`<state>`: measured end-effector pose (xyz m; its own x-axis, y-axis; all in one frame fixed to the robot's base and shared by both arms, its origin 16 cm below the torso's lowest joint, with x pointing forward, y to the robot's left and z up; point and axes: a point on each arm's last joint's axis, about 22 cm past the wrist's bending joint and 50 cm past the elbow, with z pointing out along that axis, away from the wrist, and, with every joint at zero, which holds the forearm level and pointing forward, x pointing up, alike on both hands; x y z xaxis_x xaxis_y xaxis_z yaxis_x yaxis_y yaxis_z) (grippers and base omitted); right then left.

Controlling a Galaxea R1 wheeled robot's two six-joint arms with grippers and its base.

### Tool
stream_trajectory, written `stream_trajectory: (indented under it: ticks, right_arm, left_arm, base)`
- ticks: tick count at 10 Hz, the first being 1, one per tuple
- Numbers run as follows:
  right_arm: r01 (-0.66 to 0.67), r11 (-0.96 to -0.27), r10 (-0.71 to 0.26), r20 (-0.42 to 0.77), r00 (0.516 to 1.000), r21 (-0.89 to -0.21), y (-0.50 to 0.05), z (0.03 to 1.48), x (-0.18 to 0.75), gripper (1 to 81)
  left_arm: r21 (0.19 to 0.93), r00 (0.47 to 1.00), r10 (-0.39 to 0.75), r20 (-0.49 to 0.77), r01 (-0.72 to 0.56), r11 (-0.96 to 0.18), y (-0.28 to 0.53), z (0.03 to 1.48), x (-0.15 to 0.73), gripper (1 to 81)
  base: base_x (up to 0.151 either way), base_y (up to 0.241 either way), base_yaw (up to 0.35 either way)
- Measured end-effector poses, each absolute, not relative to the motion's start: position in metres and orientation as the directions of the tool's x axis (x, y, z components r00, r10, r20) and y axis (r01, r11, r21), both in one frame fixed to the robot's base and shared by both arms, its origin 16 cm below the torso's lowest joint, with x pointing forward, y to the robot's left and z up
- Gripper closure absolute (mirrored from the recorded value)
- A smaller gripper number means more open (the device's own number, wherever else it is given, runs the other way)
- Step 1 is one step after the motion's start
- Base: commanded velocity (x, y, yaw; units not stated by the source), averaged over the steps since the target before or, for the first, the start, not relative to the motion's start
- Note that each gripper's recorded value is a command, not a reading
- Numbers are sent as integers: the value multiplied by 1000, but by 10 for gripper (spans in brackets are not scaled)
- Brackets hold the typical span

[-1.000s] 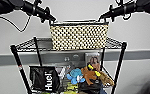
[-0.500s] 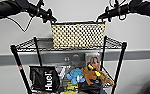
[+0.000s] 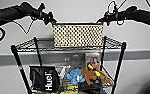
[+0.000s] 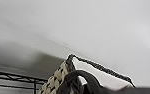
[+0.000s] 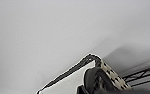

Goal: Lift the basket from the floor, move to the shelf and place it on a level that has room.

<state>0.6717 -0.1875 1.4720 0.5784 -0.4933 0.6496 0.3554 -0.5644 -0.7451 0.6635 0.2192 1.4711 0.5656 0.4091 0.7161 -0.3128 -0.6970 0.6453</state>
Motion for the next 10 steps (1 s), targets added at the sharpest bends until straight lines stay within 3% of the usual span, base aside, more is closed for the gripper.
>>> stream_trajectory:
  ticks: [4, 5, 6, 7, 10]
  right_arm:
    - [374, -576, -475, 670, 571, -727, -176, 1472, 673, 811]
    - [376, -575, -475, 670, 571, -727, -176, 1473, 672, 10]
    - [377, -605, -435, 688, 581, -701, -176, 1457, 673, 10]
    - [351, -588, -449, 655, 608, -729, -176, 1437, 676, 10]
    - [364, -584, -436, 658, 614, -726, -180, 1440, 670, 10]
  left_arm:
    - [624, 561, 382, 735, -339, -704, 203, 1472, 664, 811]
    - [622, 560, 379, 737, -344, -703, 201, 1473, 663, 811]
    - [600, 566, 349, 747, -349, -720, 200, 1466, 662, 10]
    - [610, 584, 349, 733, -338, -717, 200, 1453, 663, 10]
    - [610, 583, 347, 734, -343, -714, 201, 1454, 661, 10]
  base:
    - [0, 0, 0]
    - [0, 0, 0]
    - [0, 0, 0]
    - [0, 0, 0]
    - [0, 0, 0]
